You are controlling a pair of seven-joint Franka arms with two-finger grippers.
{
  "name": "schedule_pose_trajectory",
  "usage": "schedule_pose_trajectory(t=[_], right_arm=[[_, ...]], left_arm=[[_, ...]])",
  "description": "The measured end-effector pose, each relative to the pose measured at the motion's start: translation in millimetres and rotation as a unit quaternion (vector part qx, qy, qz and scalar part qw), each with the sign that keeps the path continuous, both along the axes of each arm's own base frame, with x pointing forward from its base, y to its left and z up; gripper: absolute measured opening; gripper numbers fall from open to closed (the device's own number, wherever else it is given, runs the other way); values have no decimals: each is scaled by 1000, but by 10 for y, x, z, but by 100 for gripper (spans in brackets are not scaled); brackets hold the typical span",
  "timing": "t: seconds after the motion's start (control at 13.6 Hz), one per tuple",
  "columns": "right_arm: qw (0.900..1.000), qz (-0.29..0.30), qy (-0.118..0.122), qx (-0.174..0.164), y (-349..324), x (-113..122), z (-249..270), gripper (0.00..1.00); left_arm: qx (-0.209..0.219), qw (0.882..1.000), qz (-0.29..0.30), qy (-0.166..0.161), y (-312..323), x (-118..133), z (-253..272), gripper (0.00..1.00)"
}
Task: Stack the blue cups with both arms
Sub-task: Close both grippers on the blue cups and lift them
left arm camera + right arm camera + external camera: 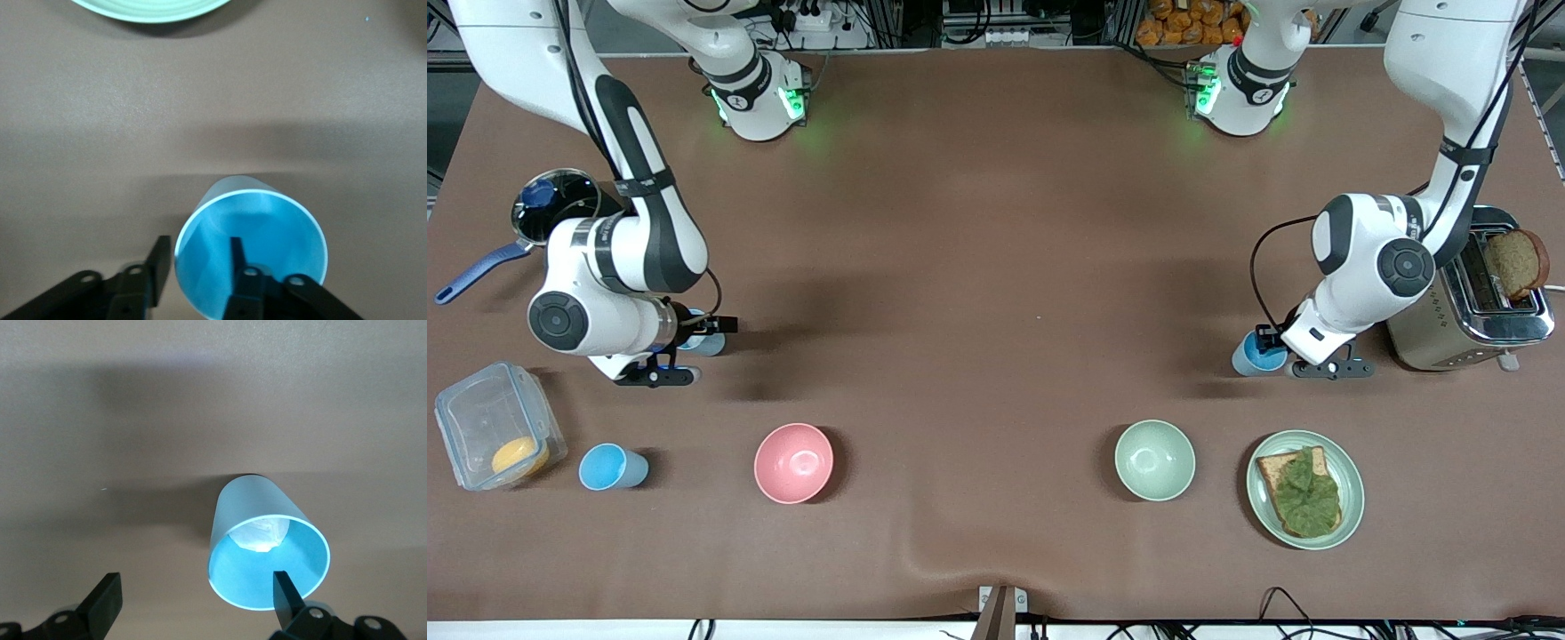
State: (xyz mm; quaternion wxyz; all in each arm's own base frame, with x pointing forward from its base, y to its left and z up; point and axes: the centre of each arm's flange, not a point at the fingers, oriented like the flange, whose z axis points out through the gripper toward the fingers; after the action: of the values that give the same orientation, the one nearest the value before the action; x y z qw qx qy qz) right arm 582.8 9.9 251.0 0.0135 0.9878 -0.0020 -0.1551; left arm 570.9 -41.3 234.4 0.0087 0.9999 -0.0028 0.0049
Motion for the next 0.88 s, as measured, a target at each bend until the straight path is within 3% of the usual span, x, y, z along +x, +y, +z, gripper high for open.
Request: schedule_pose_trajectory(t=[0.22, 0.37, 0.44, 0.66, 0.88], right_arm=[[1000, 0, 5, -1, -7, 8, -80, 100], [1000, -2, 9, -2, -27, 19, -142, 100], [1000, -2, 10, -2, -35, 24, -161, 94], [1000, -3, 11, -3, -45, 32, -189, 59], [1000, -3, 11, -3, -46, 36, -188, 26]], left_arm=[[-1, 1000, -1, -21, -3, 97, 163, 3], [-2, 999, -3, -42, -17, 192, 366, 3], [-2, 999, -3, -50, -24, 223, 456, 3], [-2, 998, -20, -66, -54, 264, 697, 3], [0, 998, -27, -50, -96, 336, 1046, 3]])
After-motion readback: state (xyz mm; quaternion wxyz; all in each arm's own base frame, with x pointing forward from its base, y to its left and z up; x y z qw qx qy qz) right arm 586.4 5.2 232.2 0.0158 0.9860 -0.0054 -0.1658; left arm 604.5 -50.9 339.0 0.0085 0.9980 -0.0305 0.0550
